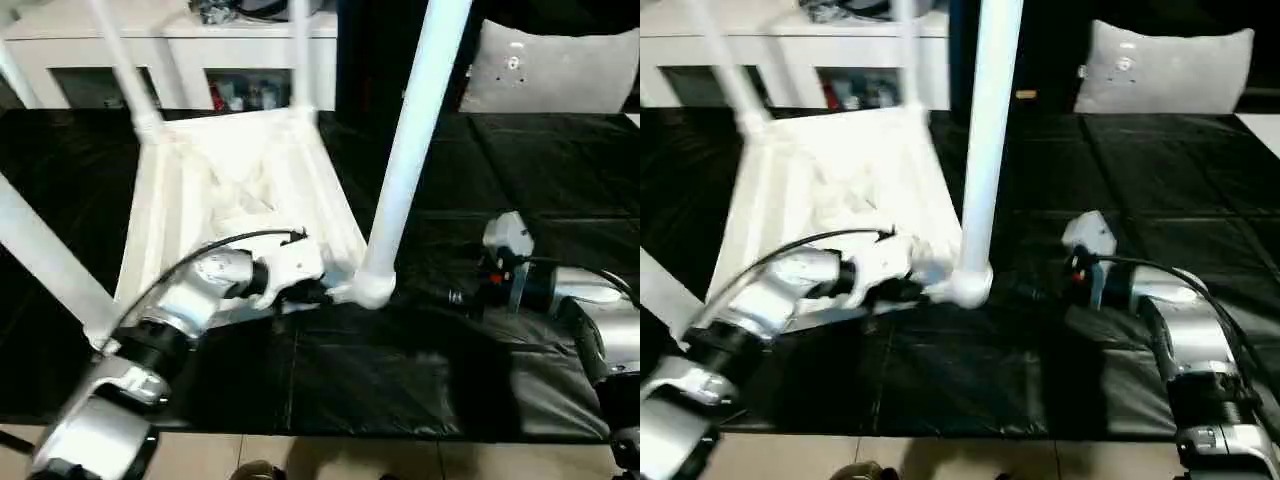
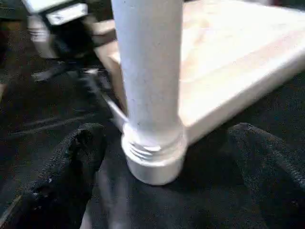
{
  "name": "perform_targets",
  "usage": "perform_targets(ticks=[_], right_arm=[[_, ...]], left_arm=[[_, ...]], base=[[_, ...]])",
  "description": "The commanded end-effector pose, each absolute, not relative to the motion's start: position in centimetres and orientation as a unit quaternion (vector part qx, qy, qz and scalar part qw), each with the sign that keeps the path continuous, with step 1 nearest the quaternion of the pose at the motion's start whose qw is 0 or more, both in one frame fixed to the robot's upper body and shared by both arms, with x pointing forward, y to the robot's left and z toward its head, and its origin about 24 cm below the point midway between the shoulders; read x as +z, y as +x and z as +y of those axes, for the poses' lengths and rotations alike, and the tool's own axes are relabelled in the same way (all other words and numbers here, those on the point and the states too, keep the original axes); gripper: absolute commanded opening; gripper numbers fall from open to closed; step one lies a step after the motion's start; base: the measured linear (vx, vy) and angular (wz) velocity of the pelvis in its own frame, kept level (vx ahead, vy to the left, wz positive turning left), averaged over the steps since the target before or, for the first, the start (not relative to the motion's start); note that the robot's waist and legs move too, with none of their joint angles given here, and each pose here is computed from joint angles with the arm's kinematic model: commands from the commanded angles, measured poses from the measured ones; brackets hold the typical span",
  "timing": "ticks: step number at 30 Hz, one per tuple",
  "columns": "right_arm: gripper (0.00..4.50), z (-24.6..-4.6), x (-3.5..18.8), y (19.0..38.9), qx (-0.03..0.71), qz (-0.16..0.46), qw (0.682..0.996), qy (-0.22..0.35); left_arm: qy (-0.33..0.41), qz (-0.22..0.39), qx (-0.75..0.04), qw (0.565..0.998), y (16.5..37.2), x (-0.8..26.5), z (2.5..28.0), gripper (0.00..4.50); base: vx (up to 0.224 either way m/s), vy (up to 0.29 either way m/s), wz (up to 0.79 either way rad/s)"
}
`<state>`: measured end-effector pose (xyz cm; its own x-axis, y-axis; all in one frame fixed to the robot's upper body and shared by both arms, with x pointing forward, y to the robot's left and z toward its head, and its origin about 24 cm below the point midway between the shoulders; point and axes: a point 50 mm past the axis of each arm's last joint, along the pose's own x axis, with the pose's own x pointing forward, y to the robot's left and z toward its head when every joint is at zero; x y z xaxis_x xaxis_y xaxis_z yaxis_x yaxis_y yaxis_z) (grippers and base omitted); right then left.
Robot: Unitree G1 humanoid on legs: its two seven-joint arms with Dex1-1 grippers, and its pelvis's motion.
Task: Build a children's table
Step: Rotate leg to tighten
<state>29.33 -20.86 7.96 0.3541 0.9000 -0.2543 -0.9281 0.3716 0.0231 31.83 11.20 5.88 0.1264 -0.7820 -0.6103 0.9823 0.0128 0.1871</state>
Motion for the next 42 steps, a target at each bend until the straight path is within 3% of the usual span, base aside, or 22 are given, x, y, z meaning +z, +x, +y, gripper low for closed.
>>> perform_targets(ticks=[1,4,11,17,19,28,32,36,38,42], right_arm=[[4.32,-20.1,8.6,28.9,0.607,0.122,0.783,-0.063],[4.11,-19.5,8.3,28.7,0.631,0.132,0.762,-0.061],[3.48,-18.5,7.9,28.9,0.645,0.126,0.751,-0.067],[3.16,-17.9,7.7,28.7,0.662,0.131,0.735,-0.06],[2.81,-17.8,7.7,28.6,0.667,0.132,0.731,-0.054],[2.09,-17.5,7.4,28.4,0.677,0.138,0.721,-0.049],[1.93,-17.3,7.2,27.8,0.685,0.142,0.714,-0.034],[1.92,-17.2,7.1,27.2,0.68,0.133,0.721,-0.011],[1.91,-16.8,6.7,27.2,0.648,0.135,0.75,0.008],[1.91,-16.3,5.9,27.6,0.605,0.154,0.781,0.001]], left_arm=[[0.314,0.188,-0.697,0.616,30.2,4.8,10.2,0.0],[0.315,0.182,-0.721,0.59,29.6,4.9,9.9,0.0],[0.322,0.174,-0.74,0.564,29.3,5.2,9.7,0.0],[0.324,0.174,-0.743,0.56,29.3,5.3,9.5,0.0],[0.324,0.174,-0.743,0.559,29.3,5.3,9.5,0.0],[0.322,0.176,-0.743,0.56,29.3,5.2,9.4,0.0],[0.315,0.182,-0.735,0.572,29.4,5.0,9.5,0.0],[0.306,0.199,-0.704,0.61,30.0,4.7,9.7,0.0],[0.279,0.205,-0.662,0.665,30.7,4.7,9.3,0.0],[0.249,0.204,-0.645,0.693,31.0,4.9,8.6,0.0]], base=[[0.0,0.0,0.0],[0.0,0.0,0.0],[0.0,0.0,0.0],[0.0,0.0,0.0],[0.0,0.0,0.0],[0.0,0.0,0.0],[0.0,0.0,0.0],[0.0,0.0,0.0],[0.0,0.0,0.0],[0.0,0.0,0.0]])
